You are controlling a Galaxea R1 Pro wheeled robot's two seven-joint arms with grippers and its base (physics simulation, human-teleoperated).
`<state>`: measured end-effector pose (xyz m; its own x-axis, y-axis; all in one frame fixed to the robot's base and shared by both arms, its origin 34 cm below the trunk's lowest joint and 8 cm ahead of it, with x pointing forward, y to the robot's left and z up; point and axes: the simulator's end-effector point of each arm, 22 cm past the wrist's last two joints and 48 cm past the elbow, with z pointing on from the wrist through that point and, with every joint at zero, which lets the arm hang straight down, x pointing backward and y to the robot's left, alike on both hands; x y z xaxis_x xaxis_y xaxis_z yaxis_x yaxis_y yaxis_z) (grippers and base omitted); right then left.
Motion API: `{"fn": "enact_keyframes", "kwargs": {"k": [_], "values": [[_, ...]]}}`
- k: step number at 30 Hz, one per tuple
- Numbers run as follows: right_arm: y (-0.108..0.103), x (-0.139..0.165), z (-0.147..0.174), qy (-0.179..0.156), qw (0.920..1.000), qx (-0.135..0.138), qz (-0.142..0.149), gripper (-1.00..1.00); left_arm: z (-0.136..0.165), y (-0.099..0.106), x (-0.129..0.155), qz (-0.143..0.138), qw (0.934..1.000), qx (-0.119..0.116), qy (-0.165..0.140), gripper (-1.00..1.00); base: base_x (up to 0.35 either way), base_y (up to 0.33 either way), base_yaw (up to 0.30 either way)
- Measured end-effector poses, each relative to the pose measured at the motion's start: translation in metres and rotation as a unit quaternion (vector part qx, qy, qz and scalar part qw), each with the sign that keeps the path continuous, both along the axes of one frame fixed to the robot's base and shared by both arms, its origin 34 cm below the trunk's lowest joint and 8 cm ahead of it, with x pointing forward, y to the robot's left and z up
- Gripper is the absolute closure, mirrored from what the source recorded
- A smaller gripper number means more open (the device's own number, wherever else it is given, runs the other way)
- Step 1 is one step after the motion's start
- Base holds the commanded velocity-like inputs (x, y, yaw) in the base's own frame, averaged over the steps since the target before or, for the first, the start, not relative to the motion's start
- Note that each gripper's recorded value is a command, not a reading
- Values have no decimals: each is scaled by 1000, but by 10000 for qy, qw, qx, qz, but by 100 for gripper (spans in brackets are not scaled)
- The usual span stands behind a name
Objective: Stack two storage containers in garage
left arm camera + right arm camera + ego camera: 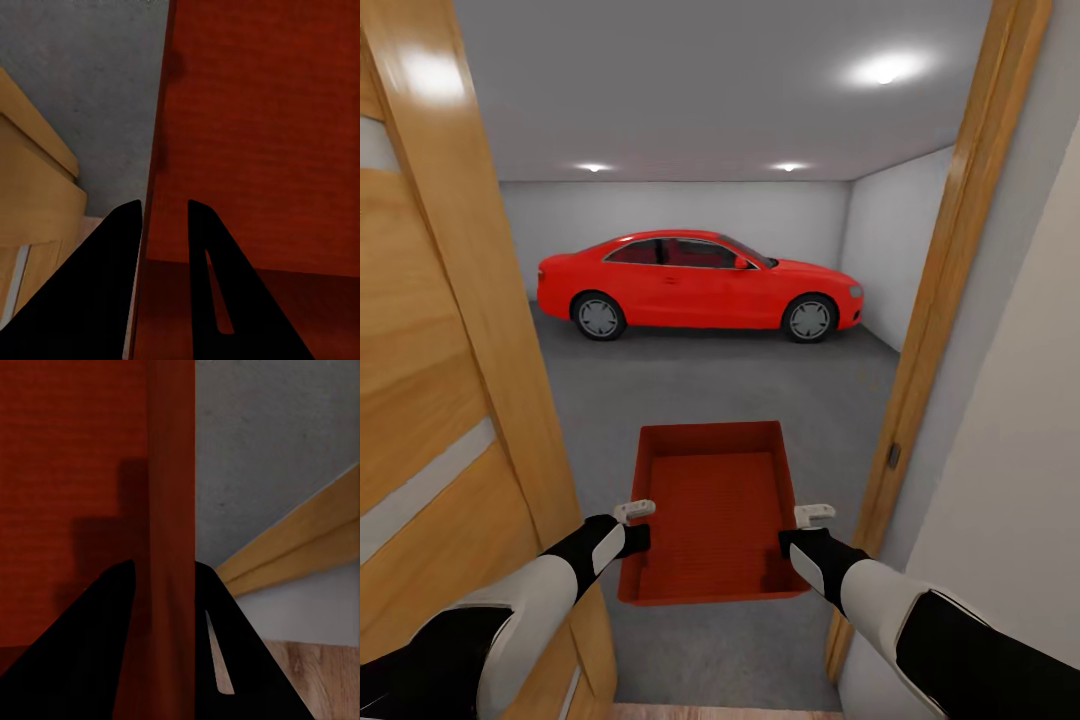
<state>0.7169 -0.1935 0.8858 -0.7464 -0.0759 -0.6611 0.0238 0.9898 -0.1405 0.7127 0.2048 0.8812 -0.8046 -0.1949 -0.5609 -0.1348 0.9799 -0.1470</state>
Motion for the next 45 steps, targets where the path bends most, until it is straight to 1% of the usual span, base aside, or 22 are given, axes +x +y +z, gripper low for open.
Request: {"fn": "enact_keyframes", "kwargs": {"k": [25, 45], "values": [[0, 0, 0, -2, 10000, -1, 0, 100, 0, 0, 0, -1, 10000, 1, -2, 100, 7, 1, 0], [0, 0, 1, -7, 10000, -4, 3, 100, 1, 0, 0, 3, 10000, -3, -8, 100, 298, 0, 0]]}}
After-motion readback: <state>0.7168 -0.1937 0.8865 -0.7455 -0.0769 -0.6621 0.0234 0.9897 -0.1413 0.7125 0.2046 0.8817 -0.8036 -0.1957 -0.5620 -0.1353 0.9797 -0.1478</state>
